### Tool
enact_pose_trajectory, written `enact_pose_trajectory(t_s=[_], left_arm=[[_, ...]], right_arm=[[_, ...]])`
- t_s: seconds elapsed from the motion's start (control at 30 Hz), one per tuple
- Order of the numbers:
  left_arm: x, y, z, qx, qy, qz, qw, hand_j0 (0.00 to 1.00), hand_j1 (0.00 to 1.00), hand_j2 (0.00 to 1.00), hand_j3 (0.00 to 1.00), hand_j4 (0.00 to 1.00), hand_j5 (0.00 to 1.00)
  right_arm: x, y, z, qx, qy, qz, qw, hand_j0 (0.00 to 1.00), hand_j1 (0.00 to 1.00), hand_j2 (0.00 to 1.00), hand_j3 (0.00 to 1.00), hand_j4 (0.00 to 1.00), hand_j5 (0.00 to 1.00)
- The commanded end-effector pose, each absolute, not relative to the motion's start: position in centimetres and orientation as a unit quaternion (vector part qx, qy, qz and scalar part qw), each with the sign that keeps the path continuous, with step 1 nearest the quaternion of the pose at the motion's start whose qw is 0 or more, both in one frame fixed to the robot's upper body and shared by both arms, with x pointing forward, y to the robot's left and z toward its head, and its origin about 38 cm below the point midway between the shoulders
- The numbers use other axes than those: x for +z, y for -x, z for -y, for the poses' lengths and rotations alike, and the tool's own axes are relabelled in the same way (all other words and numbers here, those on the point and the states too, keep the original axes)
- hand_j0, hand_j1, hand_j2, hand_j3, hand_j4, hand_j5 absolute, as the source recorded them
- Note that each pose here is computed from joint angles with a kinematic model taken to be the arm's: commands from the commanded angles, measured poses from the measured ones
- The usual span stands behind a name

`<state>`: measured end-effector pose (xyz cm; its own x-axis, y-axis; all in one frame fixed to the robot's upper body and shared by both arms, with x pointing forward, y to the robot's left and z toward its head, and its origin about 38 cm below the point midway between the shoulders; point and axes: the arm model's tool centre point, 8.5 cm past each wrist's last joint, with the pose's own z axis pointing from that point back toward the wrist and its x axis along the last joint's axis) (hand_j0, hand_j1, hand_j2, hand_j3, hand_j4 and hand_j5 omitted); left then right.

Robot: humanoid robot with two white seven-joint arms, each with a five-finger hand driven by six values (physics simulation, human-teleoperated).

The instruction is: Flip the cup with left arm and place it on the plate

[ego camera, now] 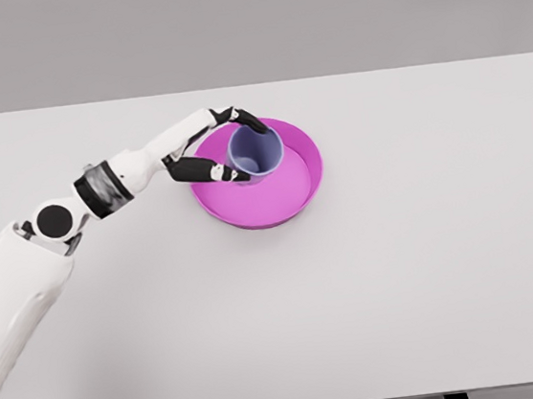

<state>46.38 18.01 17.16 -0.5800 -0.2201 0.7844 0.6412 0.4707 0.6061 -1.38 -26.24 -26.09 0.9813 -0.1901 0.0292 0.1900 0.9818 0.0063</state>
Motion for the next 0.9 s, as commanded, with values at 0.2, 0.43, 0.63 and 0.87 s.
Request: enact_pose_trajectory(t_s=[0.2,0.43,0.63,0.87], left_arm=[[15.4,-46.6,-16.1,-0.473,0.165,0.737,0.454,0.65,0.65,0.65,0.65,0.65,0.65],[14.4,-46.7,-15.3,-0.465,0.175,0.734,0.464,0.66,0.66,0.66,0.66,0.66,0.66],[14.5,-46.7,-15.3,-0.463,0.176,0.735,0.464,0.88,0.88,0.88,0.88,0.88,0.88],[14.6,-46.7,-15.2,-0.465,0.175,0.735,0.462,0.99,0.99,0.99,0.99,0.99,0.99]], right_arm=[[-26.1,1.4,26.2,-0.095,-0.002,0.015,0.995,1.0,1.0,1.0,1.0,1.0,1.0],[-26.1,1.4,26.2,-0.095,-0.002,0.015,0.995,1.0,1.0,1.0,1.0,1.0,1.0],[-26.1,1.4,26.2,-0.095,-0.002,0.015,0.995,1.0,1.0,1.0,1.0,1.0,1.0],[-26.1,1.3,26.2,-0.095,-0.002,0.016,0.995,1.0,1.0,1.0,1.0,1.0,1.0]])
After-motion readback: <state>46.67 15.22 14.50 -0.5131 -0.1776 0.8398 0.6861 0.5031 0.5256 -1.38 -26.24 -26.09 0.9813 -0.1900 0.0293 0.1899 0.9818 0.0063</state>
